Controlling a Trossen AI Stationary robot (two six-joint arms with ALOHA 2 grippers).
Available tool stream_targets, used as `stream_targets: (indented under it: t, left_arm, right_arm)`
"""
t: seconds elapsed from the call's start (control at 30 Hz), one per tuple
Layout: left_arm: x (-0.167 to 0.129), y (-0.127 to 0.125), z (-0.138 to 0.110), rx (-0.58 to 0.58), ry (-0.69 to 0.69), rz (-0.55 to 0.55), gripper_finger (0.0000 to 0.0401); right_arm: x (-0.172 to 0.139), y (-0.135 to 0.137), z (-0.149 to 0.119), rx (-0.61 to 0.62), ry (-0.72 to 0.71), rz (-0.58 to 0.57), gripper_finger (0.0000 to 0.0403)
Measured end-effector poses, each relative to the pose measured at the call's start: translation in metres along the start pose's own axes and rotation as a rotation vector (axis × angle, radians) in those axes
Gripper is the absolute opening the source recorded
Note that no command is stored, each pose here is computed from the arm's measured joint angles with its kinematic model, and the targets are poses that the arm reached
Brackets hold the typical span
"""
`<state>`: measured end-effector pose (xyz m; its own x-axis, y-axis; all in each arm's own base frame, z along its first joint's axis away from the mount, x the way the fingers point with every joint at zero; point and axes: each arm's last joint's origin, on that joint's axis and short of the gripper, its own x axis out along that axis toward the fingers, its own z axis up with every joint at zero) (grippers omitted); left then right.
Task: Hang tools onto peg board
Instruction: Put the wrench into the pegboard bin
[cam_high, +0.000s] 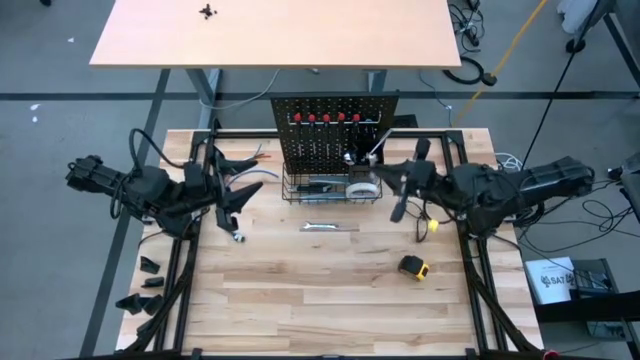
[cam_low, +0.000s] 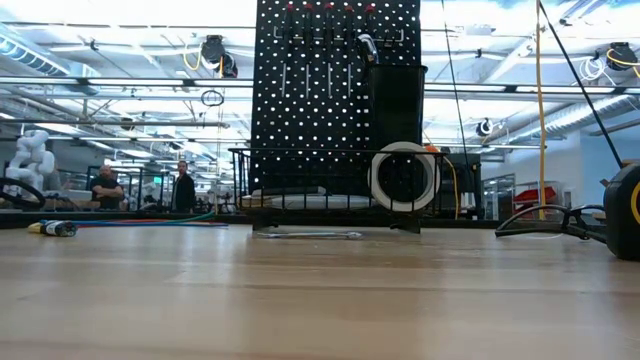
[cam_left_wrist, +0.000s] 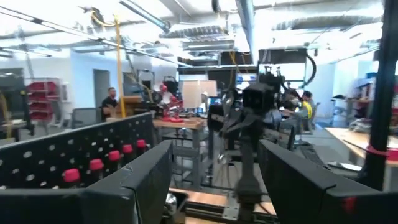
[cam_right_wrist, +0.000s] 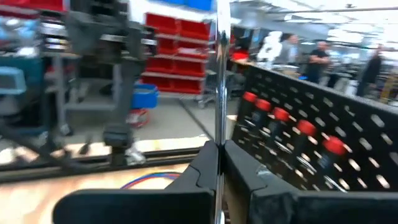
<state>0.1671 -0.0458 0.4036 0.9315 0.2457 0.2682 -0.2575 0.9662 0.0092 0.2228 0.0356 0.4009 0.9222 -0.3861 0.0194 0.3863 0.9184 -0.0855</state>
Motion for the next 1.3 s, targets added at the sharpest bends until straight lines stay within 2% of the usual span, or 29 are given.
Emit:
stream_targets:
  t: [0.23,0.4,1.03,1.3]
  left_arm:
    - [0.0,0.001,0.0,0.003,0.007,0.024,0.0237]
    - [0.0,0.001,-0.001,-0.003,0.013,0.035,0.0237]
    - [0.0,0.001,-0.003,0.001,0.035,0.047,0.0237]
    - [0.0,0.001,-0.003,0.0,0.035,0.047,0.0237]
  right_arm:
    - [0.011,-0.022,-0.054,0.022,-0.107,-0.172,0.0003]
    - [0.016,-0.034,-0.081,0.004,-0.07,-0.261,0.0003]
    - [0.019,-0.055,-0.123,0.053,-0.02,-0.359,0.0003]
    - [0.019,-0.054,-0.126,0.05,-0.011,-0.354,0.0003]
